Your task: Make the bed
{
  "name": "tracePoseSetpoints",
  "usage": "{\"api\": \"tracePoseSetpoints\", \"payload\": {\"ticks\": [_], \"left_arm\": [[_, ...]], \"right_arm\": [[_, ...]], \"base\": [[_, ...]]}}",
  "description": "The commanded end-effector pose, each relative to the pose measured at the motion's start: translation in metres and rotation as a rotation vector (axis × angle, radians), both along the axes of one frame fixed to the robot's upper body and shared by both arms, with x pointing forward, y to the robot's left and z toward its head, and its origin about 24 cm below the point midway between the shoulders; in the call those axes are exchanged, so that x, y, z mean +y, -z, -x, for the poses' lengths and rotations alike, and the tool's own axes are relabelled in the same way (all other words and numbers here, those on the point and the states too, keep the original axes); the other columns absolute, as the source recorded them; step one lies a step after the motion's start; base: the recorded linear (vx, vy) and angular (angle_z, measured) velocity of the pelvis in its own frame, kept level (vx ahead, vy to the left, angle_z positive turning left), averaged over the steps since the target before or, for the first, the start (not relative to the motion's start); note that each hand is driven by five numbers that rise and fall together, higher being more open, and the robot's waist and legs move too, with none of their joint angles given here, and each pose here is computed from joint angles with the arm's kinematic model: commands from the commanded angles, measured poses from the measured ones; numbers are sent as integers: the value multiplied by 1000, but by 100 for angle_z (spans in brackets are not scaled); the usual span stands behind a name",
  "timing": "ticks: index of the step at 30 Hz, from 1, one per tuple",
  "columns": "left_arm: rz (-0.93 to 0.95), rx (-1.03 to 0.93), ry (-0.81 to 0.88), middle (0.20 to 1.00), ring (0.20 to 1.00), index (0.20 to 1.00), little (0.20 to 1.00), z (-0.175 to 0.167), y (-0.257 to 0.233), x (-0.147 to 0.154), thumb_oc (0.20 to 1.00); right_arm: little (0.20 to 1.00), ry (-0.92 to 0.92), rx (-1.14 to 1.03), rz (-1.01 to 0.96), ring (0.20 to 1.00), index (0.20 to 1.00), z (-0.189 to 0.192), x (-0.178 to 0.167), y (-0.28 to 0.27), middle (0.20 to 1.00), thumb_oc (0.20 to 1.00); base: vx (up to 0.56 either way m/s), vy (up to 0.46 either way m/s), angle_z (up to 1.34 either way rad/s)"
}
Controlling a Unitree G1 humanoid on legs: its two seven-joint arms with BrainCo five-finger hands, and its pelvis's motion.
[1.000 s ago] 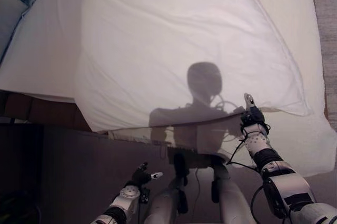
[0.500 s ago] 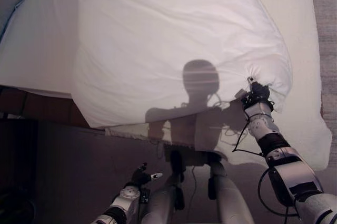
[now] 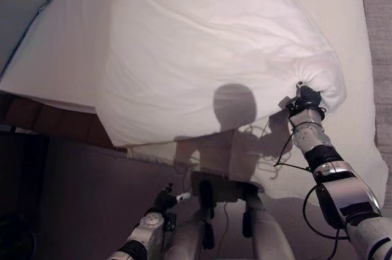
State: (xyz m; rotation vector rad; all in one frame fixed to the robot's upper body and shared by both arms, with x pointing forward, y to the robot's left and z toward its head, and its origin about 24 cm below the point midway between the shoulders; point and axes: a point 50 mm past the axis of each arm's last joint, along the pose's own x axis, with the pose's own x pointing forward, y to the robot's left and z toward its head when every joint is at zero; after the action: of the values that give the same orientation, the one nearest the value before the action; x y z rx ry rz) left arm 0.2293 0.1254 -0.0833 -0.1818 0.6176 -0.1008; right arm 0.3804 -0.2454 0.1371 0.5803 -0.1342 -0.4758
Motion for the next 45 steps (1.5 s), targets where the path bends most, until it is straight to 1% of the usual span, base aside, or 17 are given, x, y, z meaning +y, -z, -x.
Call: {"api": "tracePoseSetpoints", "payload": {"ticks": [1, 3, 4, 5, 6, 7, 9, 12, 15, 16, 20, 24, 27, 34, 41, 42, 45], "left_arm": [[206, 35, 38, 1000, 1000, 1000, 1000, 6, -5, -27, 1000], [378, 43, 83, 1000, 1000, 1000, 1000, 4, -21, -56, 1000], [451, 57, 164, 1000, 1000, 1000, 1000, 4, -33, -77, 1000], [451, 57, 164, 1000, 1000, 1000, 1000, 4, -33, -77, 1000], [485, 77, 225, 1000, 1000, 1000, 1000, 3, -40, -93, 1000], [484, 77, 225, 1000, 1000, 1000, 1000, 3, -41, -93, 1000], [511, 117, 239, 1000, 1000, 1000, 1000, 2, -43, -107, 1000], [584, 167, 226, 1000, 1000, 1000, 1000, 1, -48, -126, 1000], [665, 216, 161, 1000, 1000, 1000, 1000, -3, -53, -140, 1000], [699, 231, 116, 1000, 1000, 1000, 1000, -5, -55, -144, 1000], [748, 243, 46, 1000, 1000, 1000, 1000, -11, -59, -148, 1000], [772, 230, -21, 1000, 1000, 1000, 1000, -21, -63, -146, 1000], [855, 164, -149, 1000, 1000, 1000, 1000, -43, -78, -134, 1000], [917, 47, -404, 1000, 1000, 1000, 1000, -71, -89, -93, 1000], [922, -30, -598, 1000, 1000, 1000, 1000, -76, -88, -59, 1000], [922, -30, -598, 1000, 1000, 1000, 1000, -76, -88, -59, 1000], [904, -82, -730, 1000, 1000, 1000, 1000, -79, -90, -41, 1000]], "right_arm": [[200, 8, -242, 60, 200, 200, -1, -8, -66, 200, 200], [200, -47, -227, 59, 200, 200, -4, 8, -61, 200, 200], [200, -98, -211, 59, 200, 200, -6, 23, -56, 200, 200], [200, -98, -211, 59, 200, 200, -6, 23, -56, 200, 200], [200, -147, -190, 59, 200, 200, -7, 37, -49, 200, 200], [200, -147, -190, 59, 200, 200, -7, 37, -50, 200, 200], [200, -195, -178, 46, 200, 200, -5, 51, -41, 200, 200], [200, -265, -179, 25, 200, 200, 2, 71, -29, 200, 200], [200, -319, -181, 0, 200, 200, 12, 86, -18, 200, 200], [200, -347, -184, -10, 200, 200, 17, 95, -13, 200, 200], [200, -386, -181, -24, 200, 200, 27, 104, -3, 200, 200], [200, -406, -171, -15, 200, 200, 35, 107, 5, 200, 200], [200, -413, -171, 2, 200, 200, 46, 106, 12, 200, 200], [200, -347, -158, -29, 200, 200, 56, 92, 24, 200, 200], [200, -280, -138, -53, 200, 200, 63, 82, 35, 200, 200], [200, -281, -138, -53, 200, 200, 63, 82, 35, 200, 200], [200, -233, -134, -63, 200, 200, 67, 77, 39, 200, 200]], "base": [[-41, 39, 2], [-34, 50, -1], [-34, 43, -1], [-36, 48, -5], [-26, 21, -9], [-17, 29, -9], [-23, 16, -13], [-17, 13, -21], [-34, -7, -20], [-24, -5, -20], [1, -11, -23], [4, -19, -16], [-10, -42, -4], [-7, -41, -1], [31, -26, 1], [43, -22, 4], [43, -25, 6]]}}
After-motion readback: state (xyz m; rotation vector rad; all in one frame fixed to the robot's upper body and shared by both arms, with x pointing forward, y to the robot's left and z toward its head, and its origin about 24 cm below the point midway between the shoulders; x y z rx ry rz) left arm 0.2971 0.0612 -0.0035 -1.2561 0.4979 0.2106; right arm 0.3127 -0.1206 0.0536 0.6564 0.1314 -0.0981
